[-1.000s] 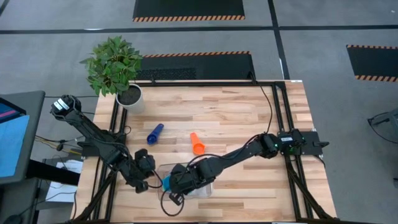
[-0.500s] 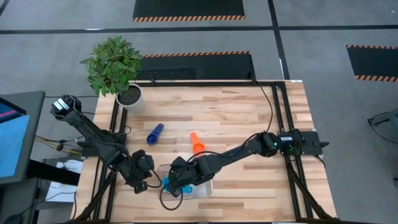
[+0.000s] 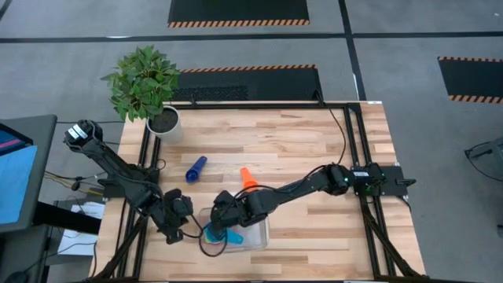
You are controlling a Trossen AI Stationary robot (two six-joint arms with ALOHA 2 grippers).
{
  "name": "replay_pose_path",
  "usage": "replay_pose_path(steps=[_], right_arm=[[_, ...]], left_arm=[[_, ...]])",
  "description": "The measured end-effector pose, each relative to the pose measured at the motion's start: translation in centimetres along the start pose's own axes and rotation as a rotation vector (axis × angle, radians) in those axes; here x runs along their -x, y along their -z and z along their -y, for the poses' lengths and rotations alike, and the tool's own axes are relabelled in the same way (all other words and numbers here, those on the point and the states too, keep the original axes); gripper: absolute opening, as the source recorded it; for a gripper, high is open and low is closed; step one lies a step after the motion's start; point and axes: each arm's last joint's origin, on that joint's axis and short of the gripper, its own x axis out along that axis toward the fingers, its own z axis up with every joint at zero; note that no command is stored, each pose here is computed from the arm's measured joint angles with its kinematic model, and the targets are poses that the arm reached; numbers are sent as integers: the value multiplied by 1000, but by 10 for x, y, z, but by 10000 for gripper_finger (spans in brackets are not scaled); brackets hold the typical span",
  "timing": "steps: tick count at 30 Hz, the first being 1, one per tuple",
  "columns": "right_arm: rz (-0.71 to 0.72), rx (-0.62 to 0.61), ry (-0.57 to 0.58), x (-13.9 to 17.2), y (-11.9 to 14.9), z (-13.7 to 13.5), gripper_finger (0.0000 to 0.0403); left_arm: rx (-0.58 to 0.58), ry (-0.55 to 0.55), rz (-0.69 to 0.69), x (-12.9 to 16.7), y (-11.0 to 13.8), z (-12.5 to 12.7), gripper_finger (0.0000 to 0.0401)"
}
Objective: Nest measuring cups in basket
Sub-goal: Stack the orange measuring cup on top of the light blue measuring cup into the transparent bin
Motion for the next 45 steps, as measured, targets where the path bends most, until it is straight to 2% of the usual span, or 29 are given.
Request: replay_pose_path(steps=[2,6,11,14,17,20,22,26,28,31,33,37,40,42,45], right_arm=[[28,27,-40,11,-9,-2,6],[85,91,-80,54,-29,0,13],[153,171,52,98,-47,20,16],[199,247,64,124,-61,29,15],[221,326,79,137,-73,38,16],[187,394,146,144,-81,53,19],[141,425,236,150,-84,68,18],[-34,451,439,155,-87,103,13],[-84,475,483,153,-92,114,13],[-168,625,470,145,-98,126,15],[-213,681,485,143,-101,136,16],[-310,714,487,139,-103,165,14],[-363,715,465,134,-95,189,12],[-348,715,407,127,-84,201,13],[-275,698,228,116,-61,221,16]], left_arm=[[-1,-35,-22,0,2,-3,0],[18,-81,-49,1,5,-8,0],[21,-83,-65,2,6,-9,0],[35,-98,-65,3,7,-11,0],[52,-138,-32,5,5,-15,0],[106,-177,0,8,1,-21,0],[139,-189,12,9,-3,-25,0],[195,-199,29,10,-11,-33,0],[217,-210,33,9,-15,-36,0],[245,-222,39,9,-20,-42,0],[273,-229,41,9,-24,-46,0],[318,-237,56,10,-30,-53,0],[353,-250,65,9,-34,-58,0],[377,-256,73,9,-37,-61,0],[401,-262,100,9,-42,-65,0]])
